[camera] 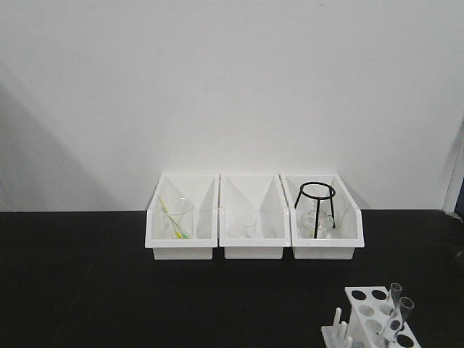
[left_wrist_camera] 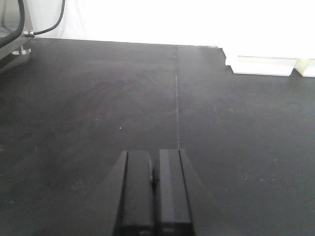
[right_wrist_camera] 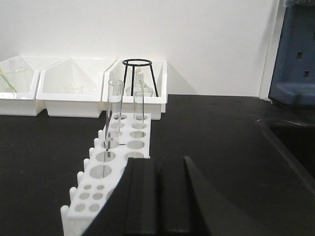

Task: Flip and reinsert test tube from rack
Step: 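Lower the open right gripper around a clear test tube in the rack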

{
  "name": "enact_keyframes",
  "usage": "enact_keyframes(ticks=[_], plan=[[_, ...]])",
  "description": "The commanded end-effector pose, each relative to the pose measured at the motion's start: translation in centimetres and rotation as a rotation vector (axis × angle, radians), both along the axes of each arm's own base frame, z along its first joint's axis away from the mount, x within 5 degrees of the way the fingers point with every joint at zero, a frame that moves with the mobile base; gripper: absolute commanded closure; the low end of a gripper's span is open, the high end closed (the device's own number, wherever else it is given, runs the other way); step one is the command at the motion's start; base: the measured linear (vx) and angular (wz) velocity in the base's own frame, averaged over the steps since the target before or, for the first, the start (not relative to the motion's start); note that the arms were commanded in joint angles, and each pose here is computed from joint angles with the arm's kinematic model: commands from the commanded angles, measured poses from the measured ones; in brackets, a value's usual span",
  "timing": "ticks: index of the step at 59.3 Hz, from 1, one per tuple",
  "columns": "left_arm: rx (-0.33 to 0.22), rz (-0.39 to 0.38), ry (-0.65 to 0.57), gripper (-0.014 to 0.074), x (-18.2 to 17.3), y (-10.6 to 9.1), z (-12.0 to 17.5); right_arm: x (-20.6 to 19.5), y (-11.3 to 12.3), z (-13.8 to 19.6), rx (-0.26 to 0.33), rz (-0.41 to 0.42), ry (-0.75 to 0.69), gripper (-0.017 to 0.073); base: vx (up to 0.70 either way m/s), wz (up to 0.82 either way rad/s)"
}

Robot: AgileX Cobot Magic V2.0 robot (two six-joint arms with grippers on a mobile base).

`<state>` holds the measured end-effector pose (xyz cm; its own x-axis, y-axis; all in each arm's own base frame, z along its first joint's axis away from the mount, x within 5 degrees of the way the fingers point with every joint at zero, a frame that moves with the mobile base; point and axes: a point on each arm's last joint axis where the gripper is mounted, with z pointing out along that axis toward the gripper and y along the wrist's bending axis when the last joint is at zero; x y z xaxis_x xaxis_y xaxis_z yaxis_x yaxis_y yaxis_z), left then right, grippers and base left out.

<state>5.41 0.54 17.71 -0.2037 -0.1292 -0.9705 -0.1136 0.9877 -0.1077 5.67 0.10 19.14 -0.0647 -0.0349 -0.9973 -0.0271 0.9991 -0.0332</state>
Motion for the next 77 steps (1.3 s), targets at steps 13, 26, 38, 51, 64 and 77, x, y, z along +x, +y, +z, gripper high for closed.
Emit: enact_keyframes(ticks=[13,26,38,51,64,77], plan=[[0.003,-0.011,-0.098,0.06,0.1,-0.1,0.8,-0.4,0.2,3.0,-0.008,0.024,-0.335,0.0568,0.0,0.0],[0.003,-0.011,-0.098,0.06,0.1,-0.1,0.8,-0.5,0.1,5.6,-0.005,0.011,-0.271,0.0568,0.0,0.0],[0.003,-0.011,-0.098,0.06,0.1,-0.1,0.8,0.5,0.0,8.1,-0.008,0.0,-0.145,0.0565,0.0,0.0],[0.003,-0.011,-0.098,0.06,0.1,-0.1,0.8,2.9,0.1,7.2,-0.005,0.002,0.001,0.0542,0.0,0.0],[0.003,-0.011,-0.098,0.06,0.1,-0.1,0.8,4.9,0.2,5.9,-0.009,0.004,0.133,0.0412,0.0,0.0],[0.003,-0.011,-0.098,0.06,0.1,-0.1,0.8,6.6,0.3,5.4,-0.008,0.013,0.153,0.0152,0.0,0.0]])
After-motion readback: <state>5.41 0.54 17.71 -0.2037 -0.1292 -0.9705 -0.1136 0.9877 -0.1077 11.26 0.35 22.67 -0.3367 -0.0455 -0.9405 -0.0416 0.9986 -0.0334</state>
